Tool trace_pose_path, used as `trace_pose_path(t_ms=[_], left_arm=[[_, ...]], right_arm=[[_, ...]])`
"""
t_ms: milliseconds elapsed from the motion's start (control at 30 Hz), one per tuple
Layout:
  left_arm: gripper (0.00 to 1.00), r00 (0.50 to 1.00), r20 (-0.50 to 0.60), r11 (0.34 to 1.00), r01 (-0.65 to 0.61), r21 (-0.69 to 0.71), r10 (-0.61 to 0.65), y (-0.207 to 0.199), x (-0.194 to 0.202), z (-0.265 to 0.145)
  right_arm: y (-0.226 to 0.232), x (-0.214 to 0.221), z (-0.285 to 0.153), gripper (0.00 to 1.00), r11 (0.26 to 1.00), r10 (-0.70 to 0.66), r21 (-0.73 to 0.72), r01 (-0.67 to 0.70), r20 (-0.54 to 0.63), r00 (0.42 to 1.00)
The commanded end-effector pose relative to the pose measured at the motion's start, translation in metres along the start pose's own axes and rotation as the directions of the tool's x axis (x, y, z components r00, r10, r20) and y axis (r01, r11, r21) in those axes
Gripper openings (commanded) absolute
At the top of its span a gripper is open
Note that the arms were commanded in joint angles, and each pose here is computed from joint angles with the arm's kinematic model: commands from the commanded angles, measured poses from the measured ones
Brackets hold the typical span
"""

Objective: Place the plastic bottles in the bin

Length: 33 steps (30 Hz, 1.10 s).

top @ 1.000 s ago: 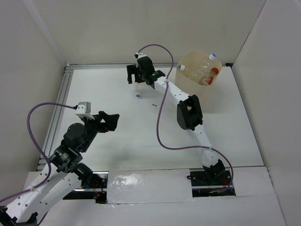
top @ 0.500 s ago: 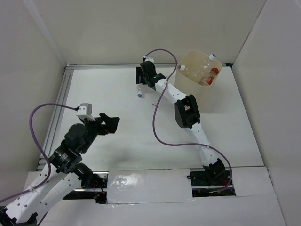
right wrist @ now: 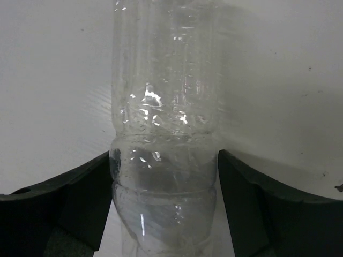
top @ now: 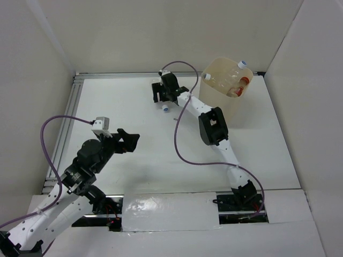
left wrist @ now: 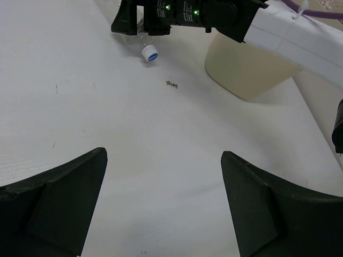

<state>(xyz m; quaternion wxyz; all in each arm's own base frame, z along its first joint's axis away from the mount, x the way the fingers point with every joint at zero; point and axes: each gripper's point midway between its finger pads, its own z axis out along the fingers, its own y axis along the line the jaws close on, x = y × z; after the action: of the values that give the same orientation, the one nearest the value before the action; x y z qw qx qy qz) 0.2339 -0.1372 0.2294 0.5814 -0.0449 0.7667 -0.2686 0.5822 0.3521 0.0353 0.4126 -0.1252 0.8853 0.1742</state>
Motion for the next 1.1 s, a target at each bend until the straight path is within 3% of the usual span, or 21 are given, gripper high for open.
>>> trace_pose_path(t_ms=[0, 100, 133, 200, 267, 300, 367, 400, 500, 600, 633, 867, 1067], left_arm=[[1.0, 0.999, 0.047, 0.999, 0.001, 0.051, -0.004, -0.01, -0.01, -0.002], [1.0, 0.998, 0.061, 0.999, 0.004, 0.048, -0.006, -0.007, -0.011, -0.006], [1.0, 0.998, 0.068, 0.999, 0.005, 0.053, -0.009, -0.008, -0.013, -0.008], [1.0, 0.998, 0.065, 0.999, 0.004, 0.04, -0.007, -0.005, -0.01, -0.007], [1.0, 0.998, 0.069, 0.999, 0.005, 0.043, -0.008, -0.004, -0.008, -0.005], [1.0, 0.997, 0.073, 0.999, 0.006, 0.045, -0.009, -0.004, -0.007, -0.002], [1.0, 0.998, 0.063, 0.999, 0.004, 0.051, -0.007, -0.005, -0.002, 0.004], [1.0, 0.998, 0.061, 0.998, 0.004, 0.063, -0.008, -0.008, -0.002, 0.007], [1.0, 0.999, 0.04, 0.995, 0.002, 0.1, -0.006, -0.017, 0.004, 0.02], [1.0, 0.999, 0.041, 0.988, -0.006, 0.152, -0.001, -0.028, 0.004, 0.029], [1.0, 1.0, 0.02, 0.988, -0.007, 0.156, 0.004, -0.029, 0.009, 0.034], [1.0, 1.0, -0.003, 0.978, 0.002, 0.208, -0.001, -0.041, 0.016, 0.048], [1.0, 1.0, -0.001, 0.975, 0.011, 0.222, -0.011, -0.047, 0.015, 0.051]], right_arm=[[0.0, 0.033, -0.008, 0.8, 0.999, -0.052, -0.014, 0.05, -0.122, 0.991], [0.013, 0.0, -0.021, 0.5, 0.991, -0.116, -0.069, 0.112, -0.057, 0.992], [0.017, -0.01, -0.028, 0.34, 0.985, -0.15, -0.088, 0.146, -0.042, 0.988], [0.039, -0.049, -0.058, 0.19, 0.961, -0.232, -0.149, 0.235, 0.037, 0.972], [0.07, -0.078, -0.091, 0.13, 0.91, -0.299, -0.26, 0.322, 0.124, 0.946], [0.089, -0.118, -0.136, 0.12, 0.88, -0.312, -0.296, 0.373, 0.231, 0.921], [0.111, -0.142, -0.182, 0.1, 0.819, -0.335, -0.36, 0.447, 0.333, 0.882], [0.106, -0.183, -0.234, 0.07, 0.814, -0.326, -0.319, 0.485, 0.44, 0.837], [0.07, -0.228, -0.293, 0.07, 0.849, -0.319, -0.194, 0.492, 0.554, 0.769], [0.009, -0.249, -0.332, 0.06, 0.872, -0.368, -0.063, 0.485, 0.568, 0.736], [-0.006, -0.242, -0.335, 0.06, 0.869, -0.382, -0.063, 0.49, 0.545, 0.746], [-0.113, -0.274, -0.431, 0.03, 0.895, -0.402, 0.106, 0.433, 0.614, 0.679], [-0.202, -0.263, -0.465, 0.03, 0.924, -0.38, 0.194, 0.33, 0.578, 0.722]])
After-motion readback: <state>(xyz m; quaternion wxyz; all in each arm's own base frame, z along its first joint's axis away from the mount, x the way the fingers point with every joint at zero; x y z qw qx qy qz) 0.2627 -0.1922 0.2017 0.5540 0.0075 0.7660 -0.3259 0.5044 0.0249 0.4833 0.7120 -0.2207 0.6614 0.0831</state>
